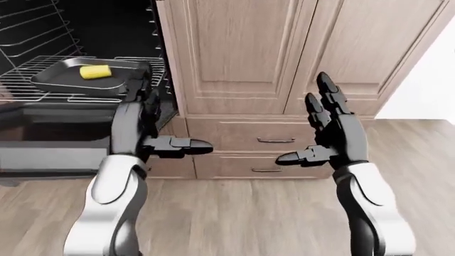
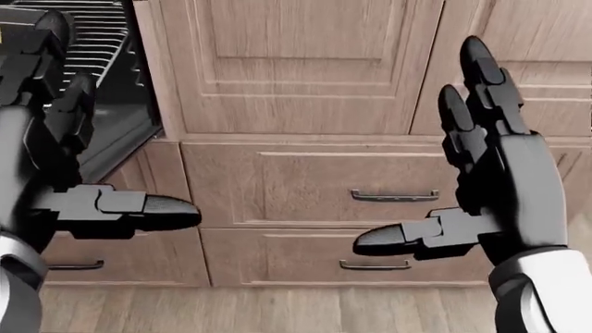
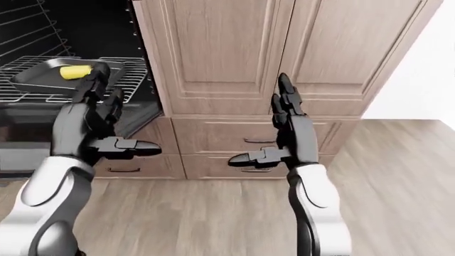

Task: Pick the corn from the oven and place it on the plate on the counter.

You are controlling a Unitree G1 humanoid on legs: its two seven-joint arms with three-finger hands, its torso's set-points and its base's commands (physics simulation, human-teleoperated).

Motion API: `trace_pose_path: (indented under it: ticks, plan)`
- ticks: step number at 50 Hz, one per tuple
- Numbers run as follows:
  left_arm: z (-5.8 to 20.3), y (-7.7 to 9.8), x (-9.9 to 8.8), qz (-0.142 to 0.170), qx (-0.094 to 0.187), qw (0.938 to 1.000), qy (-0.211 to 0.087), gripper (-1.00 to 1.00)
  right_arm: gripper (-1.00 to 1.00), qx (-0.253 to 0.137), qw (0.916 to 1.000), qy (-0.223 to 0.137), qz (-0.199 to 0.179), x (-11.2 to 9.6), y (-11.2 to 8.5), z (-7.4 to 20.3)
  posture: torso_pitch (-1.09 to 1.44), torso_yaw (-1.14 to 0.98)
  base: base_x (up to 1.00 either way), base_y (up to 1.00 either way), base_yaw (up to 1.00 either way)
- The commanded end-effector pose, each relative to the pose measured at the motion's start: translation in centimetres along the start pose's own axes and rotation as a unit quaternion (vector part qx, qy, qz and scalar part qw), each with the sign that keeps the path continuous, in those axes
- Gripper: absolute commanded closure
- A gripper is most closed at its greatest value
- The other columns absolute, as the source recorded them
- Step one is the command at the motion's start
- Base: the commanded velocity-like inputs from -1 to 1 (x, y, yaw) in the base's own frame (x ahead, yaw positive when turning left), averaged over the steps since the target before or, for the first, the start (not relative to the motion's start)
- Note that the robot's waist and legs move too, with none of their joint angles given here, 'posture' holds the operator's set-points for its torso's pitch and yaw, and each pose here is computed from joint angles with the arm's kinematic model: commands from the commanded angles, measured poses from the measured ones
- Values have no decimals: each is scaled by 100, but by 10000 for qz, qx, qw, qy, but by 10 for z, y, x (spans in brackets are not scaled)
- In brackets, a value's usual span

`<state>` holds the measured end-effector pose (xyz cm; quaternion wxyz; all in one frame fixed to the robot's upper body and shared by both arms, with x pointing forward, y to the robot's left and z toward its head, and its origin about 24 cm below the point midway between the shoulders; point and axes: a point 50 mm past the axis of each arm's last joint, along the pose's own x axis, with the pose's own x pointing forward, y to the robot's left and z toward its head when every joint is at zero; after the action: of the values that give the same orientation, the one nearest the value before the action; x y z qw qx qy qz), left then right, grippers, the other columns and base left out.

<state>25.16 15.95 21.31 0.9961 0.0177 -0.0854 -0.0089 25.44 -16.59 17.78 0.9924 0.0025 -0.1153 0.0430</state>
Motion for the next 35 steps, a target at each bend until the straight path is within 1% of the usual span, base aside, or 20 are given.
trace_pose_path:
  ticks: [1,8,22,24,25,26,27,29,35]
  plan:
    - [9,-5,0,-110,6,9996,-244,-100,-100,-67,9997,-239,-65,-1,-4,10,0,0,0,-33,0]
    - [10,-8,1,-150,5,9995,-275,-100,-100,-84,9995,-284,-89,1,-10,11,0,0,0,-39,0]
    - [17,-7,-4,-180,-53,9993,-337,-100,-100,-119,9994,-332,-40,-1,-8,18,0,0,0,-48,0]
    - [18,-5,-4,-164,-57,9993,-341,-100,-100,-138,9992,-362,30,0,-5,20,0,0,0,-20,0]
    - [18,-5,-4,-161,-55,9993,-344,-100,-100,-133,9991,-377,130,-1,-2,21,0,0,0,0,0]
    - [18,-5,-4,-157,-61,9993,-346,-100,-100,-125,9991,-390,134,-1,-2,21,0,0,0,45,0]
    - [17,-4,-4,-157,-61,9993,-349,-100,-100,170,9986,-451,203,-1,0,25,0,0,0,0,100]
    - [18,-4,-4,-156,-60,9992,-352,-100,-100,65,9987,-450,222,-1,1,27,0,0,0,0,100]
    - [20,-2,-5,-142,-44,9992,-360,-100,-100,78,9985,-464,277,0,1,32,0,0,0,0,100]
